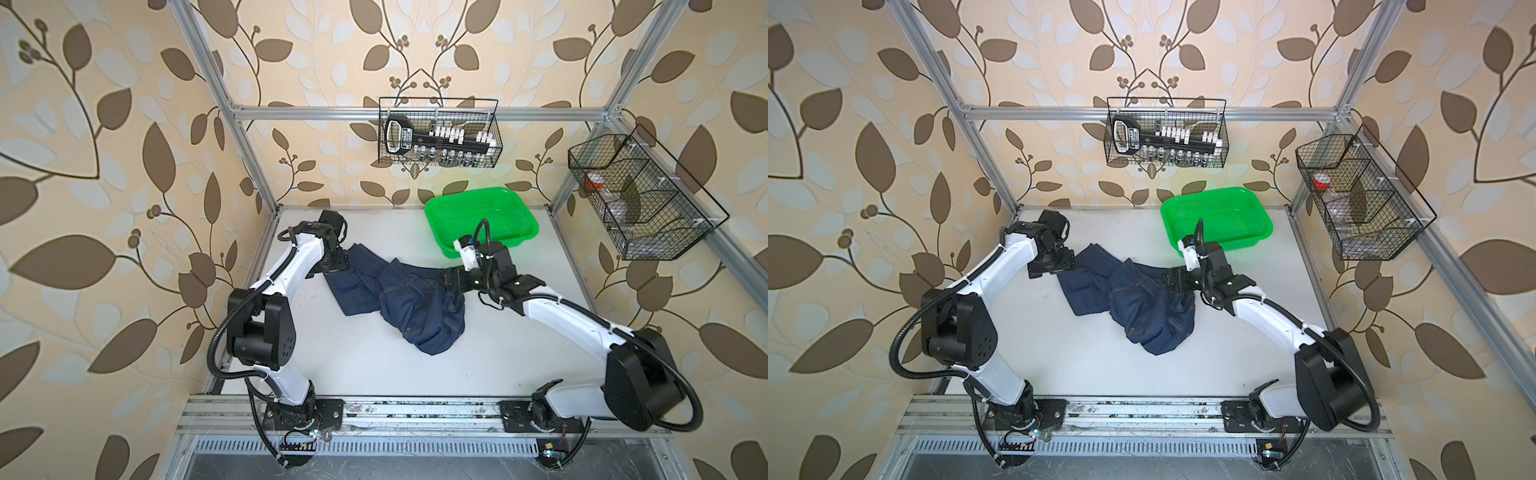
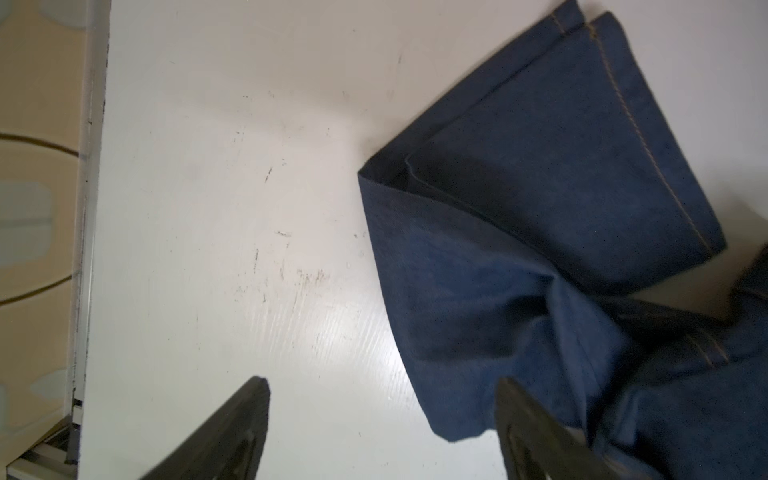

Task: Fold and stack the trousers
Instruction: 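Grasp the jeans with both grippers near the waist and a leg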

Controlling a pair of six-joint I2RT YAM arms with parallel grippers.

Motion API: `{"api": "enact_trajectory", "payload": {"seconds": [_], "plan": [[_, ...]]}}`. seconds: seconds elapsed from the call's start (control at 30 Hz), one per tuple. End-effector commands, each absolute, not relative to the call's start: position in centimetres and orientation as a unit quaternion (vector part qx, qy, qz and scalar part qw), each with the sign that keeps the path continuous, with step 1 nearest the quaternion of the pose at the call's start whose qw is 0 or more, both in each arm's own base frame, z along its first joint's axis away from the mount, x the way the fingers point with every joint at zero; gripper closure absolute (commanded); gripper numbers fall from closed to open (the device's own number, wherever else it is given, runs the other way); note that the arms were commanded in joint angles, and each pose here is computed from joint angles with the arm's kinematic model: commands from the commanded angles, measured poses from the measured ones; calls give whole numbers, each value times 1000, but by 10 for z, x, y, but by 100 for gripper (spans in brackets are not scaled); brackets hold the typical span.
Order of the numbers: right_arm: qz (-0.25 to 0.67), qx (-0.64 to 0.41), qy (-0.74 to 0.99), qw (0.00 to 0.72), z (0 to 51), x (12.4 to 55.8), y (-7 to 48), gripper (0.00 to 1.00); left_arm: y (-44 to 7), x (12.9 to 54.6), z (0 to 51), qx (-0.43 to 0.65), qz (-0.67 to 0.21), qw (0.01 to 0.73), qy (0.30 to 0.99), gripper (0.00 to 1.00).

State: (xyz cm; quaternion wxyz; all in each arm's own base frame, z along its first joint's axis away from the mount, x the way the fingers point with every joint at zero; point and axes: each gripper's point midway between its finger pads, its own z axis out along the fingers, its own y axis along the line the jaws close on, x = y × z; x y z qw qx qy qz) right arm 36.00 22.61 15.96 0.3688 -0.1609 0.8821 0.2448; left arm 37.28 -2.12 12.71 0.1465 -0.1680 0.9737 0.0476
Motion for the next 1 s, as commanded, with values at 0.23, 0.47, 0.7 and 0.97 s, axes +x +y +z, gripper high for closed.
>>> {"api": "enact_trajectory", "payload": {"seconds": [0.23, 0.47, 0.7, 0.97], "plan": [[244, -273, 870, 329, 132, 408, 300, 5, -27, 423, 84, -224, 20, 130, 966, 16], [262, -271, 881, 287, 85, 422, 330, 5, -23, 415, 47, -220, 41, 92, 970, 26], [297, -282, 882, 233, 45, 407, 358, 18, -32, 405, 17, -212, 22, 56, 975, 53], [305, -290, 869, 262, 74, 404, 362, 85, -36, 402, 25, -188, 11, 55, 981, 100]]}}
